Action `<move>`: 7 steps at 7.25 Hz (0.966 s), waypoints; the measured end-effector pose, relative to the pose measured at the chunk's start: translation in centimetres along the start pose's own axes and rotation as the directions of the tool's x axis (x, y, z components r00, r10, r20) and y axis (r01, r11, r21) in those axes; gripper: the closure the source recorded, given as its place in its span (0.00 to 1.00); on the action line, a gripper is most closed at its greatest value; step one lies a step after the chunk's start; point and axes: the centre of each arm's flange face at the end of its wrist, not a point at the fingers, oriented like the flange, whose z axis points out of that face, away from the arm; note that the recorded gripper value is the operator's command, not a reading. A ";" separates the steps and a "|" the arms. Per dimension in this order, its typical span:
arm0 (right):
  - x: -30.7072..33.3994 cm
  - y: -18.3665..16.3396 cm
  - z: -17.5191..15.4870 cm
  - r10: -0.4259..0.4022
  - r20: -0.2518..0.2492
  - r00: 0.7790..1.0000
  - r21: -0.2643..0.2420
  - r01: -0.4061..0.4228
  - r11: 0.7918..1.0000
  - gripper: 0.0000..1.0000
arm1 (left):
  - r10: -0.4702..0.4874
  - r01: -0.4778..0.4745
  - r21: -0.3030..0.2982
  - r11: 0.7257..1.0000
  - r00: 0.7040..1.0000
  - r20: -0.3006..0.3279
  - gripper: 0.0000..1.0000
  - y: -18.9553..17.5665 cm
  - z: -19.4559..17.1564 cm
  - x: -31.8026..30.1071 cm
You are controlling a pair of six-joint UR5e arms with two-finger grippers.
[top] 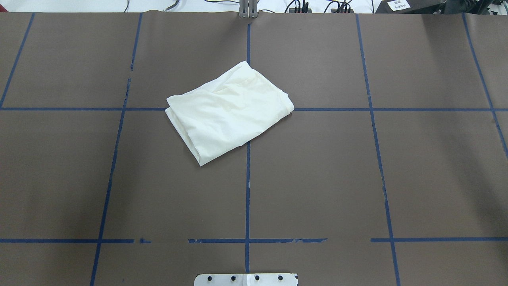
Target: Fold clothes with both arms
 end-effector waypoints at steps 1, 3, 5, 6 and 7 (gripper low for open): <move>-0.1 0.1 0.3 -0.003 0.000 1.000 -0.005 0.003 1.000 0.00 | -0.001 0.001 -0.001 1.000 1.000 0.004 0.00 0.0 0.0 0.0; -0.2 0.2 0.6 -0.003 0.004 1.000 -0.016 0.003 1.000 0.00 | 0.002 -0.002 0.000 1.000 1.000 0.007 0.00 0.1 0.0 -0.1; -0.2 0.4 0.9 0.004 0.011 1.000 -0.027 -0.003 1.000 0.00 | 0.011 -0.011 0.008 1.000 1.000 0.007 0.00 0.0 0.1 -0.1; 0.0 0.7 1.2 0.008 0.011 1.000 -0.034 -0.007 0.999 0.00 | 0.011 -0.011 0.010 1.000 1.000 0.007 0.00 0.0 0.1 -0.3; 0.2 1.1 1.5 0.012 0.010 1.000 -0.042 -0.012 0.999 0.00 | 0.010 -0.010 0.009 1.000 1.000 0.008 0.00 0.0 0.2 -0.4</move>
